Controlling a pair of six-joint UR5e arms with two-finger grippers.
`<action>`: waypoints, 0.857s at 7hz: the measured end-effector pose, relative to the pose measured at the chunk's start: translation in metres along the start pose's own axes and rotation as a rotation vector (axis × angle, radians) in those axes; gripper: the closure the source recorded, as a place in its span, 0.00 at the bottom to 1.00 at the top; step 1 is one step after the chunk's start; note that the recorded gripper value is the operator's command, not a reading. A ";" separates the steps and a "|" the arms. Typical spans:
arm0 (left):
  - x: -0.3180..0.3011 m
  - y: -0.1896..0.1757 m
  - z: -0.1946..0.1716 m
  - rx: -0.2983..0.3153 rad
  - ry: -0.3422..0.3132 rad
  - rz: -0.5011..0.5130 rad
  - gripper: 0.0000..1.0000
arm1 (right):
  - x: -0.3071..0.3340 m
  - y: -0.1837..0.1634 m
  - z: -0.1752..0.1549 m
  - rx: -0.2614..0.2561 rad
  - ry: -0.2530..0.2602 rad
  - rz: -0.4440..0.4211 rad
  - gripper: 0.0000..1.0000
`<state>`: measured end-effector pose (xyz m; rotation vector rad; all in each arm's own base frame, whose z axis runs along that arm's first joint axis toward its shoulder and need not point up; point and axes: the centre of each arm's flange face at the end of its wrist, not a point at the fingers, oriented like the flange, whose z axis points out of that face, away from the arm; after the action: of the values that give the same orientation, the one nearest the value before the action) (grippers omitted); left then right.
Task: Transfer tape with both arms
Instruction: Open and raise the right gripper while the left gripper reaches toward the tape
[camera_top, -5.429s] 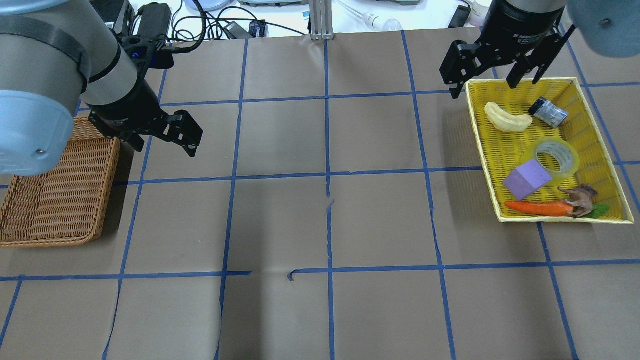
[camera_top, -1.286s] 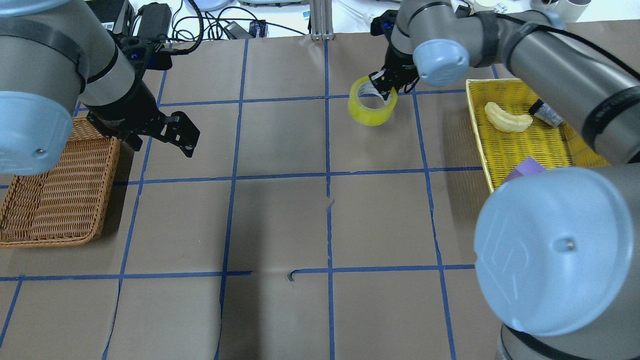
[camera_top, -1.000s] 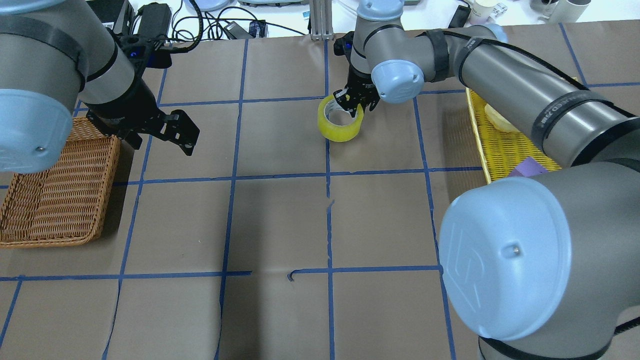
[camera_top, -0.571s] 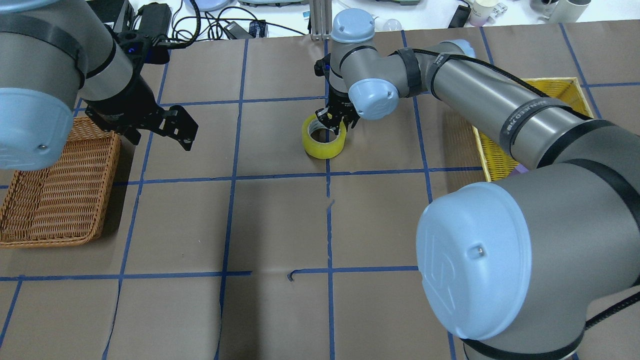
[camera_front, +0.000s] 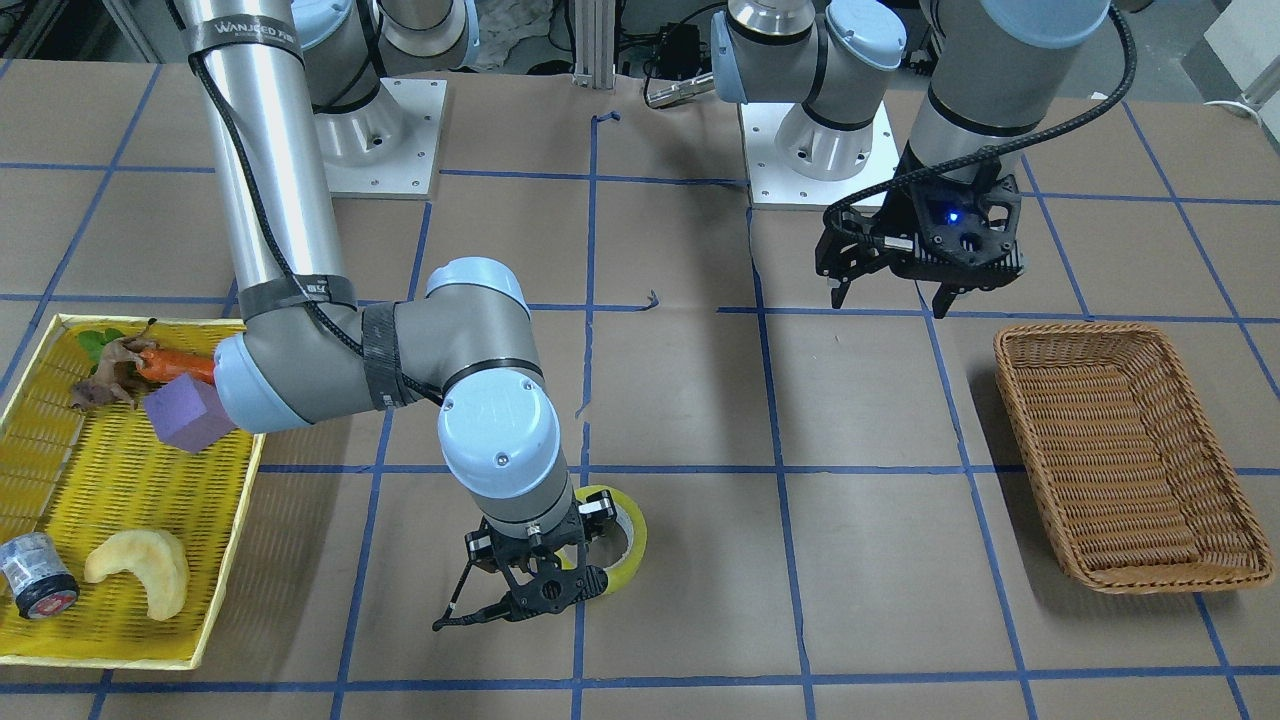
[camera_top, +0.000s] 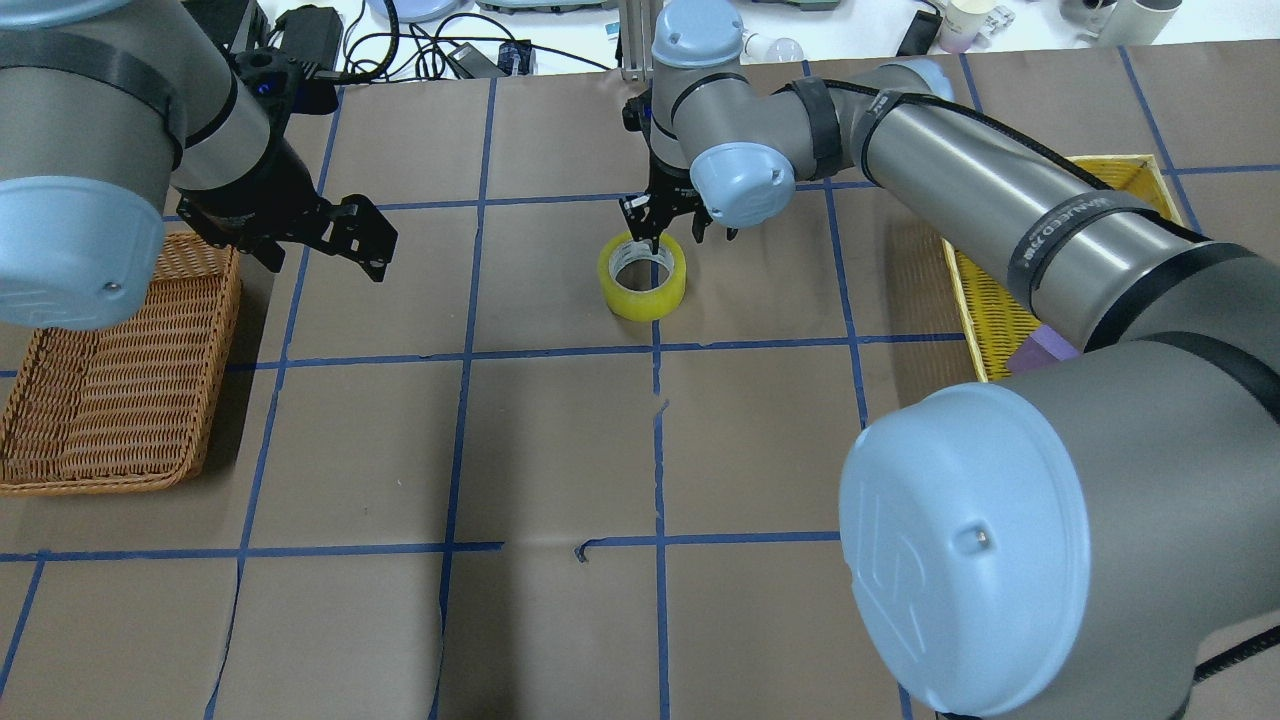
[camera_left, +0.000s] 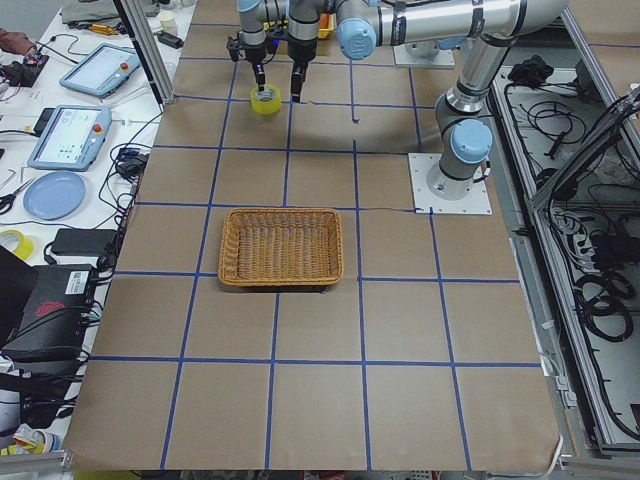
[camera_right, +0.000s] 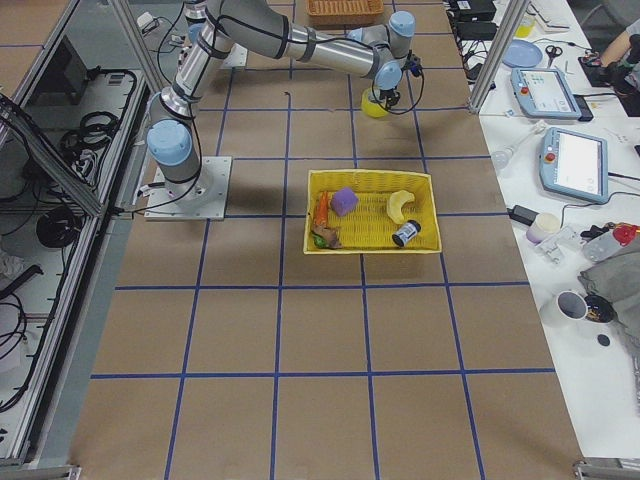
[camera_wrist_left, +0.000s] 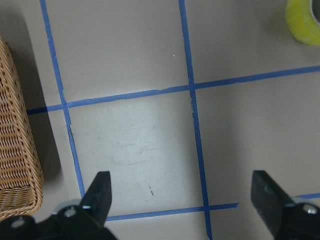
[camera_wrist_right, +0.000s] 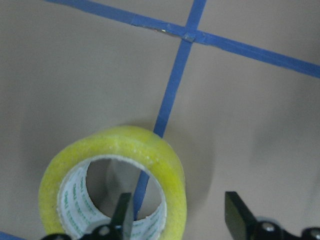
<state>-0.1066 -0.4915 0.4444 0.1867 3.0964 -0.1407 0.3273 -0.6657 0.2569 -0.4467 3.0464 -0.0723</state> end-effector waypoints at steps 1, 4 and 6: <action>0.002 -0.004 0.002 0.008 0.027 -0.009 0.00 | 0.001 0.012 -0.046 0.009 0.010 0.006 0.00; 0.027 -0.052 0.043 0.124 0.192 -0.160 0.00 | 0.033 0.087 -0.186 -0.041 0.054 0.071 0.00; 0.060 -0.088 0.097 0.184 0.259 -0.151 0.00 | 0.065 0.150 -0.231 -0.071 0.059 0.140 0.00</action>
<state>-0.1741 -0.5801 0.3530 -0.0284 3.3517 -0.4411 0.2071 -0.5325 0.4753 -0.2384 3.1366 0.0299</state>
